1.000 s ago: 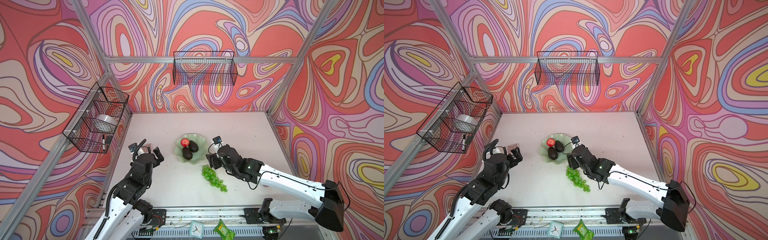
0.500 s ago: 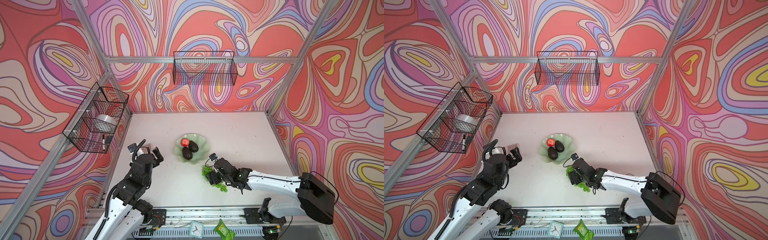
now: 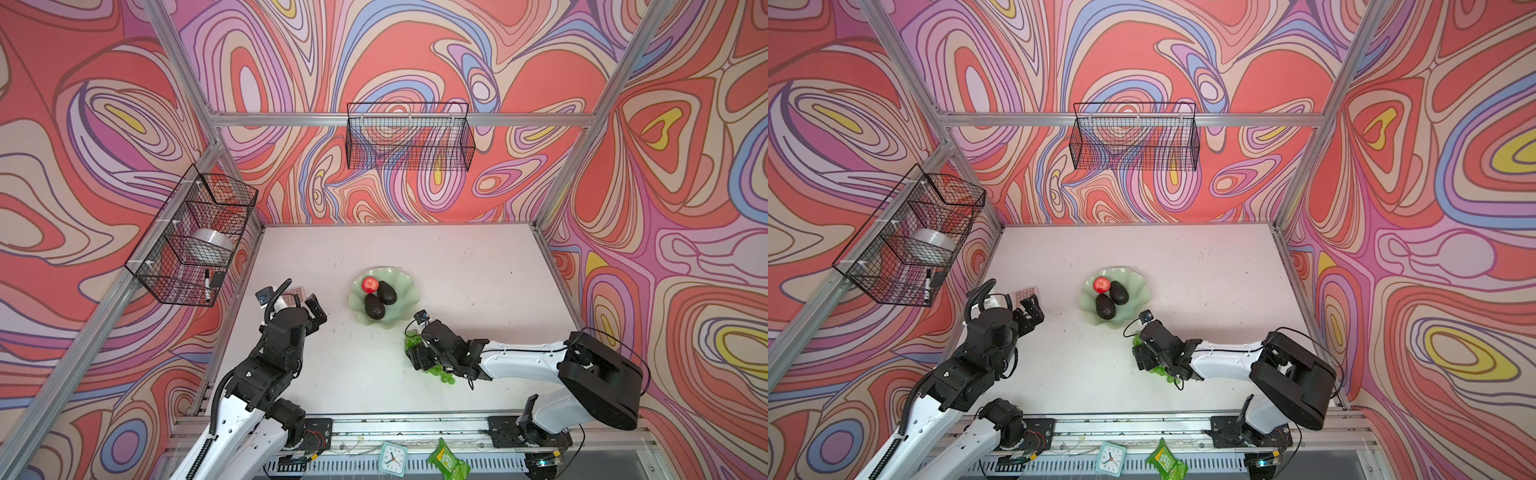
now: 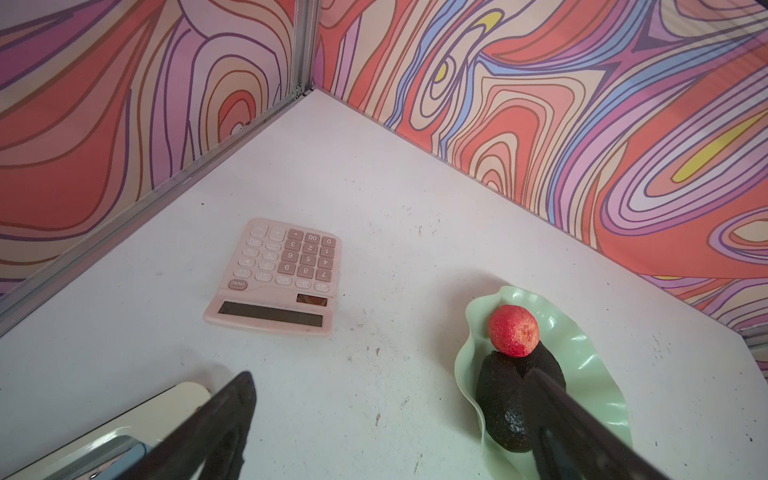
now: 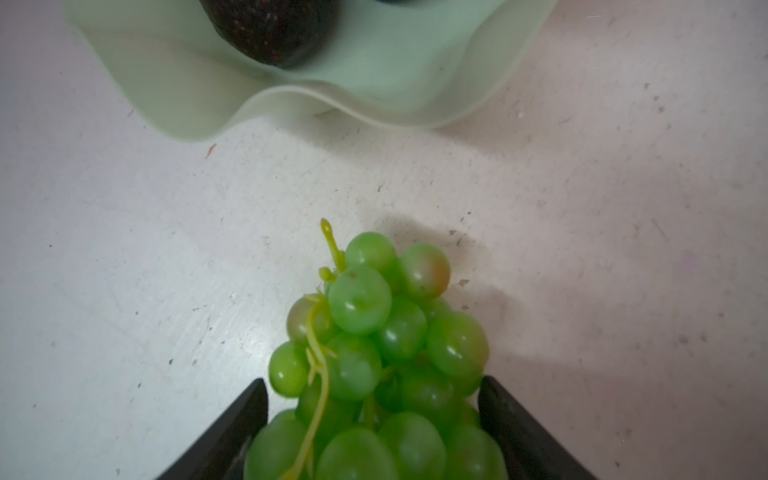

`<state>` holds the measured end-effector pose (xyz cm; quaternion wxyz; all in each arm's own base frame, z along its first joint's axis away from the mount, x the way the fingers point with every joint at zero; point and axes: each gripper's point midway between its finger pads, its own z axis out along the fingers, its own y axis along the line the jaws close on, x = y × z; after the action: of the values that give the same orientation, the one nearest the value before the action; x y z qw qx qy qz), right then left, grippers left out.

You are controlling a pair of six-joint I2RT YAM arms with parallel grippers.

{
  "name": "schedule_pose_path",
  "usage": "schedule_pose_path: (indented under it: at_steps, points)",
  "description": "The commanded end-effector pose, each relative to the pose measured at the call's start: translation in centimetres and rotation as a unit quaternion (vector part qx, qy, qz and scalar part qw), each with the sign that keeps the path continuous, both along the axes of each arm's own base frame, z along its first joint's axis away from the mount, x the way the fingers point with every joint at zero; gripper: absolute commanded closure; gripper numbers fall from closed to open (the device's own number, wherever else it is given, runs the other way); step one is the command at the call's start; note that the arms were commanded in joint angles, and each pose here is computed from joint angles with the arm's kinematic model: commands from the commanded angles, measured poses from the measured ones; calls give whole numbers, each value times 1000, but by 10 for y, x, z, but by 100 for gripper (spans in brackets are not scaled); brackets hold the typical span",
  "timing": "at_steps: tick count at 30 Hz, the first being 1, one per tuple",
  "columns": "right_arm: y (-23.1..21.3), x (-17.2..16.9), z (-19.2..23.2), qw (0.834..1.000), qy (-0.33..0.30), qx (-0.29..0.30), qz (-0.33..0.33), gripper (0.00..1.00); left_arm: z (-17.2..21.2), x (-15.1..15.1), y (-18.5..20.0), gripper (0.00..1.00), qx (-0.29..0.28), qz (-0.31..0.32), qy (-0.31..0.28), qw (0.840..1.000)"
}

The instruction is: Place and organize the fake fruits in the fruit bowl

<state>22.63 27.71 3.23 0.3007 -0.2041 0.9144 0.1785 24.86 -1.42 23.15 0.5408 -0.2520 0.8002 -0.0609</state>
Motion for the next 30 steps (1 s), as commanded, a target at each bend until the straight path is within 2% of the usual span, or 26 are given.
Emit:
schedule_pose_path:
  at_steps: [1,6,11,18,24,26,27,30]
  points:
    - [1,-3,-9,1000,5,5,-8,32,0,-2,7,0,11,14,7,1000]
    - [-8,0,-8,999,-2,6,-34,47,1,-3,7,0,14,14,7,1000]
    - [-22,1,5,998,-19,9,-58,57,0,-2,7,0,12,14,8,1000]
    - [-59,12,42,993,-57,22,-104,62,0,-1,7,0,15,12,8,1000]
    - [-66,20,77,991,-89,17,-102,64,-2,-1,6,0,11,11,9,1000]
    - [-63,18,75,992,-79,12,-93,60,-2,-2,6,0,9,11,9,1000]
    - [-62,17,71,993,-71,8,-91,54,-2,-2,6,0,8,11,8,1000]
    - [-62,9,50,996,-28,-8,-88,22,-1,-3,7,0,9,13,7,1000]
